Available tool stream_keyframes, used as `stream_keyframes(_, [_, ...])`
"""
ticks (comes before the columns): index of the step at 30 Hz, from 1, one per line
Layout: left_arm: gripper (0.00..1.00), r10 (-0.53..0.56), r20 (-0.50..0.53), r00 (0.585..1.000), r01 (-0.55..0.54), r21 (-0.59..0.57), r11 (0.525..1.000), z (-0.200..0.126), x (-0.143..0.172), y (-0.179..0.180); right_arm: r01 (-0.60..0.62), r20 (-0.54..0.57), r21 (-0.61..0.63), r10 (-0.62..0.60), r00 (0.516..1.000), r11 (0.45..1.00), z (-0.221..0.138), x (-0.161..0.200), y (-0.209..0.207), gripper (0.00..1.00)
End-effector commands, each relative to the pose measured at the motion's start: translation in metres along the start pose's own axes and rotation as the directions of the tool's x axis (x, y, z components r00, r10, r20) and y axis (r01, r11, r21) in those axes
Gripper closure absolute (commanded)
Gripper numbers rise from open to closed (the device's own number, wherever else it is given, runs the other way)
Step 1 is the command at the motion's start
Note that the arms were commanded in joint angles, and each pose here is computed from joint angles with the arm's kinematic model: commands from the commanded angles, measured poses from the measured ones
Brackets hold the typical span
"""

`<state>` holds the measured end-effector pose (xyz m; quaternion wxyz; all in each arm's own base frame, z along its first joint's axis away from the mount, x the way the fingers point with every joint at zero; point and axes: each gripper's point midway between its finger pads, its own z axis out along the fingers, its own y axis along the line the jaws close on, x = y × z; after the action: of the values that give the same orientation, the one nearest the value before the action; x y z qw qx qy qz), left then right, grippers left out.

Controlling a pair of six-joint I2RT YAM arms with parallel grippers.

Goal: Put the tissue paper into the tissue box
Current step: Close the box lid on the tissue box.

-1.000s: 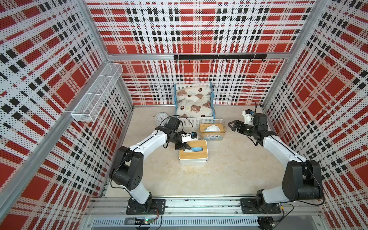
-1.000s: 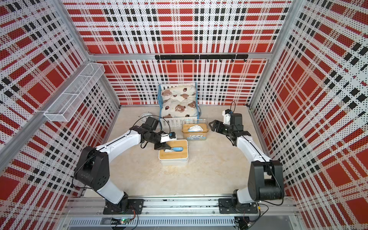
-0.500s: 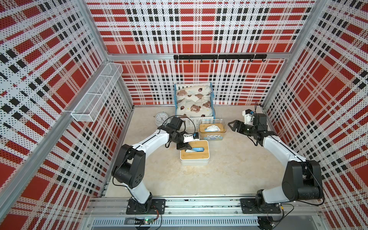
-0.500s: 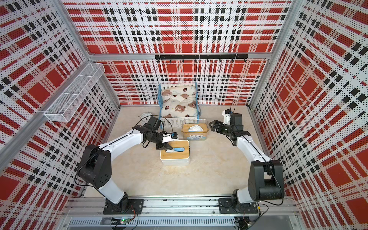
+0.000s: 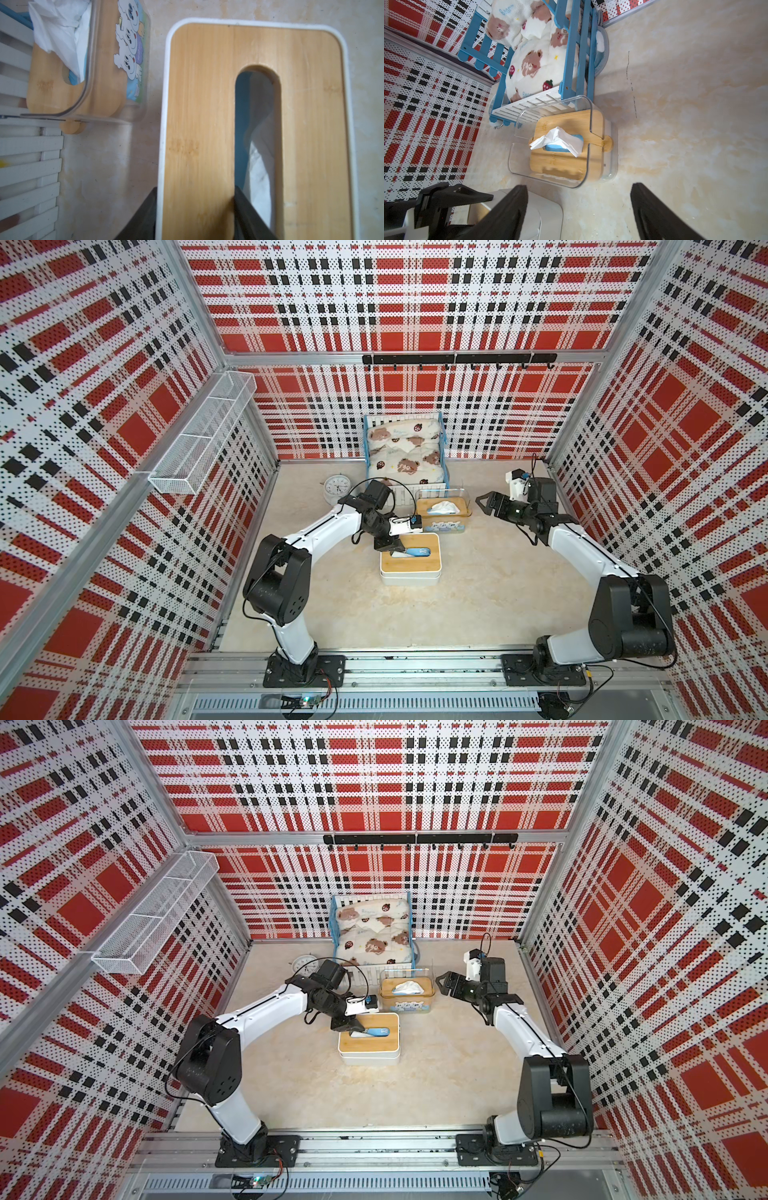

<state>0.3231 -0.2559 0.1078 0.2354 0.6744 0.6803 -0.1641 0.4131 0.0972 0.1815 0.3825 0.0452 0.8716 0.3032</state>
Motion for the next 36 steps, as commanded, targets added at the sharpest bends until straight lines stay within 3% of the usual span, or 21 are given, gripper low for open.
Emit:
stream_keyframes(1, [0.71,-0.048,-0.095,0.994,0.052,0.048,0.997,0.016,0.016,-0.008,0.015,0.019,-0.012,-0.015,1.000,1.000,-0.006,-0.003,0.005,0.15])
stream_keyframes(10, [0.58,-0.062,-0.072,0.995,0.065,0.040,0.997,0.007,0.009,-0.004,0.016,0.022,-0.007,-0.016,1.000,1.000,-0.010,-0.001,0.006,0.15])
stream_keyframes(21, [0.69,-0.120,-0.113,0.986,0.125,0.033,0.992,0.001,0.006,-0.005,0.010,0.016,-0.006,-0.010,1.000,1.000,-0.010,0.001,0.005,0.15])
stream_keyframes(30, [0.66,-0.103,-0.189,0.977,0.108,0.015,0.994,0.009,0.011,-0.011,0.012,0.017,-0.004,-0.012,1.000,1.000,-0.010,0.001,0.008,0.15])
stream_keyframes(36, [0.62,-0.166,-0.234,0.958,0.162,-0.034,0.986,0.016,0.015,0.003,0.013,0.009,0.001,-0.013,1.000,1.000,-0.010,0.003,0.010,0.15])
